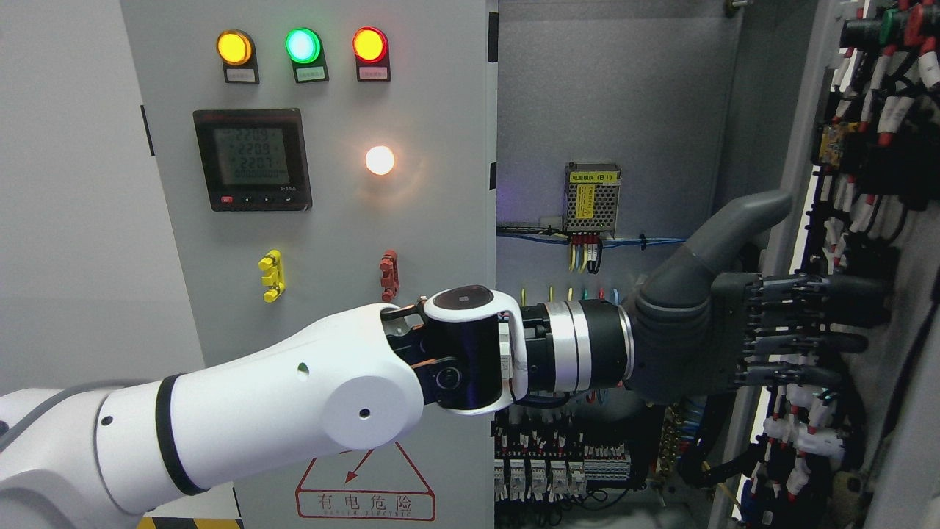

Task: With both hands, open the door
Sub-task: 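Push the left hand into the gap against the door's inner edge, then sweep the left forearm outward, swinging the door farther open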

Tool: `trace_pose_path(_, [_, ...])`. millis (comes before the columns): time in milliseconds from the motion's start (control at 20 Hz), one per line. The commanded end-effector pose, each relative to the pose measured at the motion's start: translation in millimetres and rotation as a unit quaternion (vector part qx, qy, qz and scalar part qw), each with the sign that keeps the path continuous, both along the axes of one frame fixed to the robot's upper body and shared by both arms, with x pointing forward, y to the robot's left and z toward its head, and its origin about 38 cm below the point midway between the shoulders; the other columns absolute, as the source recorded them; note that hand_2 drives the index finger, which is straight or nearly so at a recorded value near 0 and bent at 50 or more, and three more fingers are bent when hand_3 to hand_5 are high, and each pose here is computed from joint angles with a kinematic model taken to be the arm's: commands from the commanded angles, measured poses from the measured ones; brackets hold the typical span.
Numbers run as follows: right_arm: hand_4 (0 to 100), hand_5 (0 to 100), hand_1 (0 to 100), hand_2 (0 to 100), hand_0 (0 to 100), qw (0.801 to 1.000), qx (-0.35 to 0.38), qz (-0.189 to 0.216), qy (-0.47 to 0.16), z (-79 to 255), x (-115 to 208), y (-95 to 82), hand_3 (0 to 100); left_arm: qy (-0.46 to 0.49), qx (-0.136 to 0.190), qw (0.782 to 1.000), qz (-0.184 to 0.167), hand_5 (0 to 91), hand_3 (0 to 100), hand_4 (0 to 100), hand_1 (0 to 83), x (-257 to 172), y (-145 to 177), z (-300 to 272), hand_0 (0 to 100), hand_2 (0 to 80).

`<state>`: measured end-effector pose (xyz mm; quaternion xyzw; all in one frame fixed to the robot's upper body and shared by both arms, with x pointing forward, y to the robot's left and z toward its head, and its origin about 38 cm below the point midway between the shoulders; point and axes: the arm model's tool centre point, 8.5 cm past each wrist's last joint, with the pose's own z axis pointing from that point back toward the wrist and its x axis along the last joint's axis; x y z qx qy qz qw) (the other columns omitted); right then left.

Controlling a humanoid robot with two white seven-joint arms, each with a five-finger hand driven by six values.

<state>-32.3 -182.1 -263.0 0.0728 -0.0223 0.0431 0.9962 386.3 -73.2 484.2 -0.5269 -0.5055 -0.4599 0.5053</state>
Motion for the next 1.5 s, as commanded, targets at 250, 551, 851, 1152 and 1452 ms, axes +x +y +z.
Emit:
trace_pose_path(250, [0,0,0,0,23,1.0,0.0,0.0,0.0,0,0,0.0,0,-0.027,0.006,0.998,-0.053,0.0,0,3,0.0,-42,-45,-3,0,0.0])
trace_pose_path(551, [0,0,0,0,23,1.0,0.0,0.0,0.0,0,0,0.0,0,-0.024,0.01,0.999,-0.029,0.0,0,3,0.0,-52,-67,-8,0,0.0])
trace_pose_path(851, [0,0,0,0,23,1.0,0.0,0.0,0.0,0,0,0.0,0,-0.028,0.011,0.999,-0.037,0.0,0,3,0.0,-64,-83,-10,0,0.0])
trace_pose_path(1152, [0,0,0,0,23,1.0,0.0,-0.001,0.0,0,0,-0.1,0,-0.034,0.012,0.999,-0.02,0.0,0,3,0.0,-65,-89,-13,0,0.0])
trace_pose_path(1452, [0,0,0,0,23,1.0,0.0,0.0,0.0,0,0,0.0,0,-0.031,0.014,0.999,-0.019,0.0,0,3,0.0,-64,-92,-16,0,0.0])
